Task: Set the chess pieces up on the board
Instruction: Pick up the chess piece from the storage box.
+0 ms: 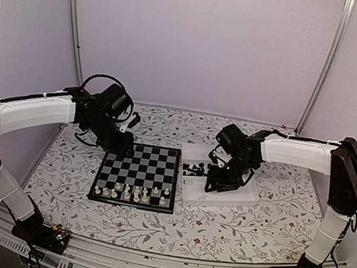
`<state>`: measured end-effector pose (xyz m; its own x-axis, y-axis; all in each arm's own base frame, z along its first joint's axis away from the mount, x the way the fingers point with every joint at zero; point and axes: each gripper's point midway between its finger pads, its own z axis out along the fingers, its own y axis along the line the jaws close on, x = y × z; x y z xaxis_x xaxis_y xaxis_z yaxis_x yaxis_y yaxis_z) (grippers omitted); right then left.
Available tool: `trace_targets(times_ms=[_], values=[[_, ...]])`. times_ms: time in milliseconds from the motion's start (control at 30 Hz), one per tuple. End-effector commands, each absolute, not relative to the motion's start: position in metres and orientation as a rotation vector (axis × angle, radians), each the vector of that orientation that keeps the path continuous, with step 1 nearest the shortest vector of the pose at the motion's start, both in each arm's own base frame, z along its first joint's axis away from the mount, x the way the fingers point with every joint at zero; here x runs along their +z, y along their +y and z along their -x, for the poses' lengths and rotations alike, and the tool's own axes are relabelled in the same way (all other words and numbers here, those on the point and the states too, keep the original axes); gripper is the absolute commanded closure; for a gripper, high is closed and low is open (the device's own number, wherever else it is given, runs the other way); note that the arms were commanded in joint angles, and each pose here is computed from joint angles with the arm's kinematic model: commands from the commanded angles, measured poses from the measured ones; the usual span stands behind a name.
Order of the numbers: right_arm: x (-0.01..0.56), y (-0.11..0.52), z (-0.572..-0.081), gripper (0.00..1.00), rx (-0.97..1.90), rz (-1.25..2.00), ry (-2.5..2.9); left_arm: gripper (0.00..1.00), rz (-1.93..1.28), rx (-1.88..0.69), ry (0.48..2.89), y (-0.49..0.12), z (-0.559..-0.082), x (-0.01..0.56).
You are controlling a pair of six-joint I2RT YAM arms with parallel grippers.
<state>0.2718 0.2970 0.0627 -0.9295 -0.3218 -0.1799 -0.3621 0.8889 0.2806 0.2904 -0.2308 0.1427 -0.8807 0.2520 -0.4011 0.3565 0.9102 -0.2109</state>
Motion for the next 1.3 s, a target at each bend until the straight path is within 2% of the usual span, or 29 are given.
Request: trace_targets(times_ms=[0,600,1067,1267], values=[[0.047,0.303,-0.261,0.53,0.505,0.567,3.004,0.65,-0.453,-0.42,2.736,-0.232,-0.285,0.135],[0.018,0.315,-0.274,0.57,0.651,0.374,3.106,0.65,-0.471,-0.424,2.749,-0.232,-0.282,0.134],[0.012,0.324,-0.27,0.77,0.736,0.343,3.137,0.64,-0.489,-0.414,2.775,-0.232,-0.279,0.123],[0.028,0.33,-0.285,0.79,0.724,0.353,3.068,0.65,-0.491,-0.42,2.776,-0.232,-0.279,0.121]])
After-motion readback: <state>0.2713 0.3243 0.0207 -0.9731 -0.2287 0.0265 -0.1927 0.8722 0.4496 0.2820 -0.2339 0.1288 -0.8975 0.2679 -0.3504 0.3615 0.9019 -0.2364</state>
